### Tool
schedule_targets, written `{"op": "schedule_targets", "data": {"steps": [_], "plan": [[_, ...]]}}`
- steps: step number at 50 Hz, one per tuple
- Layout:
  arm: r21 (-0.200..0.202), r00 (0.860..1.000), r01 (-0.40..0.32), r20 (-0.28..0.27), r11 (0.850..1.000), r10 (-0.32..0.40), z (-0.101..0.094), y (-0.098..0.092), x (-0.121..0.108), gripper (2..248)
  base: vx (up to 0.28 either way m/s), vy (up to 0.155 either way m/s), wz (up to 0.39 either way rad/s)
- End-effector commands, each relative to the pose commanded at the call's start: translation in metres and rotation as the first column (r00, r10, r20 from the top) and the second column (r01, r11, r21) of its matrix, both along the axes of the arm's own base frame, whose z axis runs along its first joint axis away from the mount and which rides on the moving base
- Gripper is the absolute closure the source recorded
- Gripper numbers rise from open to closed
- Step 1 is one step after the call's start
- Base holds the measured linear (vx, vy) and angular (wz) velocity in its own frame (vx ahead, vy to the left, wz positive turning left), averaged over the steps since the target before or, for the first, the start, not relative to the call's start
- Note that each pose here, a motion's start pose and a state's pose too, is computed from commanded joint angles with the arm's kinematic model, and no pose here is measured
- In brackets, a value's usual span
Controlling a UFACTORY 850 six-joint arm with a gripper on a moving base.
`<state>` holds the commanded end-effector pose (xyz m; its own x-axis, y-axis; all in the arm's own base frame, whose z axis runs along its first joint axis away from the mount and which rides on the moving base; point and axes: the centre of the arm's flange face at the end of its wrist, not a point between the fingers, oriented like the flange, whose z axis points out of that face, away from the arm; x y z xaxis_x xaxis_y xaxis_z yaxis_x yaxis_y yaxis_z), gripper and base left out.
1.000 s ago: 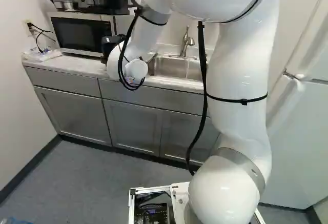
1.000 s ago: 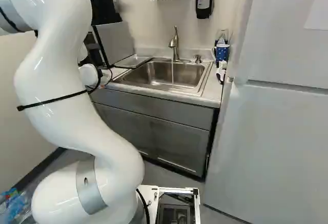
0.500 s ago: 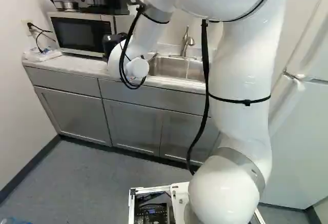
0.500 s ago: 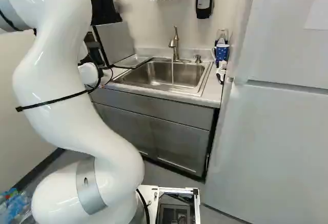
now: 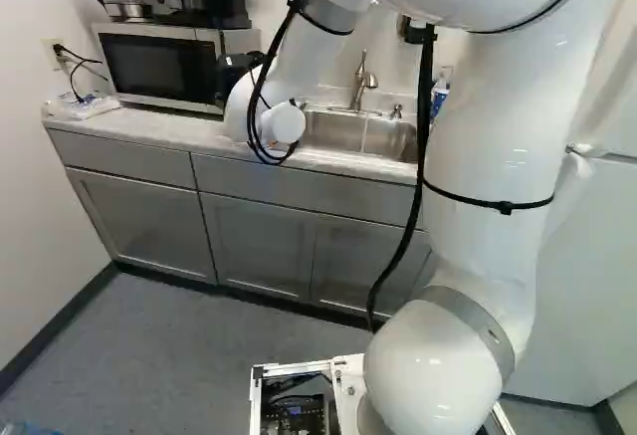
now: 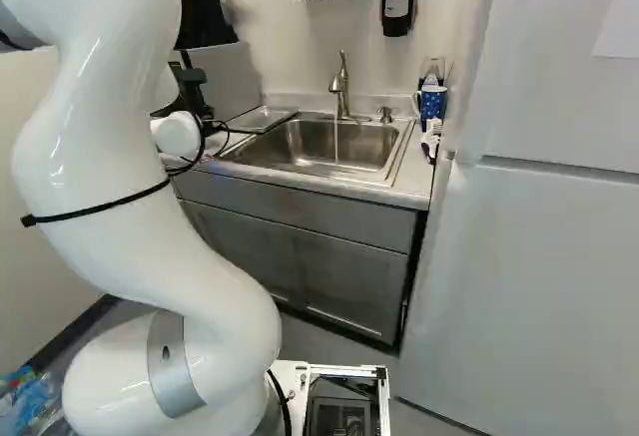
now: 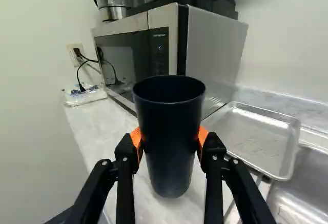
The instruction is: Rinse the cup and place it in the tray
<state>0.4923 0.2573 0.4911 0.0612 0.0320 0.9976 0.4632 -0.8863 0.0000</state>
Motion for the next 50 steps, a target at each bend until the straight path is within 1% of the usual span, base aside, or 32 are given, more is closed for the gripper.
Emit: {"op": "schedule_targets", "data": {"steps": [26, 50], "plan": [[-0.002, 0.998, 0.069, -0.005, 0.998, -0.069, 0.001, -0.042, 0.001, 128, 0.0, 0.0, 0.0], [-0.004, 0.991, 0.135, -0.007, 0.991, -0.135, 0.002, -0.079, 0.002, 128, 0.0, 0.0, 0.0]]}}
